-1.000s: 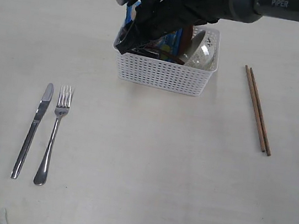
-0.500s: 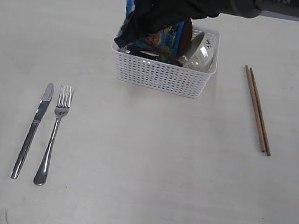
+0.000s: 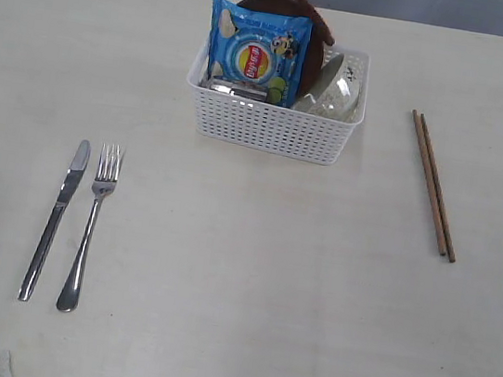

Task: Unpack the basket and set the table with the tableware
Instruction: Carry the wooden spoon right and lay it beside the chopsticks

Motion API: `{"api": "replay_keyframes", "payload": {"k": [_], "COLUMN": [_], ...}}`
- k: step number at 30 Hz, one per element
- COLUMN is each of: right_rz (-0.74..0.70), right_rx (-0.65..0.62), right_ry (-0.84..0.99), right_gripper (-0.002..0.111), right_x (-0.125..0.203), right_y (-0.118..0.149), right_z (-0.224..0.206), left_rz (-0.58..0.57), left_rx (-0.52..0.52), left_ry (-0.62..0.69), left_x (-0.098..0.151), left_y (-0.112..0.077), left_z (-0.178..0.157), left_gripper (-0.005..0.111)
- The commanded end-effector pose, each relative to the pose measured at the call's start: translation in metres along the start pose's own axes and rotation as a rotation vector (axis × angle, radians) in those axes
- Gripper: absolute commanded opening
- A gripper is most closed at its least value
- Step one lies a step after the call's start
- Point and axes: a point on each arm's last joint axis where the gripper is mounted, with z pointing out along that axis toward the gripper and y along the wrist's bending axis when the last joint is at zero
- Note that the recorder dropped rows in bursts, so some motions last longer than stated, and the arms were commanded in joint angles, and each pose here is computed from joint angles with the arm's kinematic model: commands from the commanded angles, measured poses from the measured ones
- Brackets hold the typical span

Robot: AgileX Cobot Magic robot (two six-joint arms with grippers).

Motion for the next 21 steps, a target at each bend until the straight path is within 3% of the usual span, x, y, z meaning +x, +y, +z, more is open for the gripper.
{"api": "replay_keyframes", "payload": {"k": [1, 6, 13, 17, 21], "right_rz": [0.088, 0.328, 0.677, 0.832, 0.960], "right_rx": [0.103, 0.222, 0.356, 0.401, 0.418], "right_ry": [-0.036, 0.024, 0.253, 0.341, 0.400], "right_gripper": [-0.001, -0.001, -0.001, -0.001, -0.001], "right_x": [-0.018, -0.003, 0.074, 0.129, 0.188], "right_y": [-0.013, -0.054, -0.126, -0.145, -0.145], "right_z": [-0.043, -0.080, -0.111, -0.112, -0.100], "left_rz": [-0.001, -0.001, -0.001, -0.001, -0.003], "left_rx": [0.005, 0.005, 0.005, 0.005, 0.006], "left_ry": [0.000, 0.000, 0.000, 0.000, 0.000], "left_x": [0.001, 0.001, 0.001, 0.001, 0.001], "left_y": [0.000, 0.000, 0.000, 0.000, 0.000], "left_z": [0.000, 0.000, 0.000, 0.000, 0.000], "left_gripper": [0.000, 0.000, 0.000, 0.000, 0.000]}}
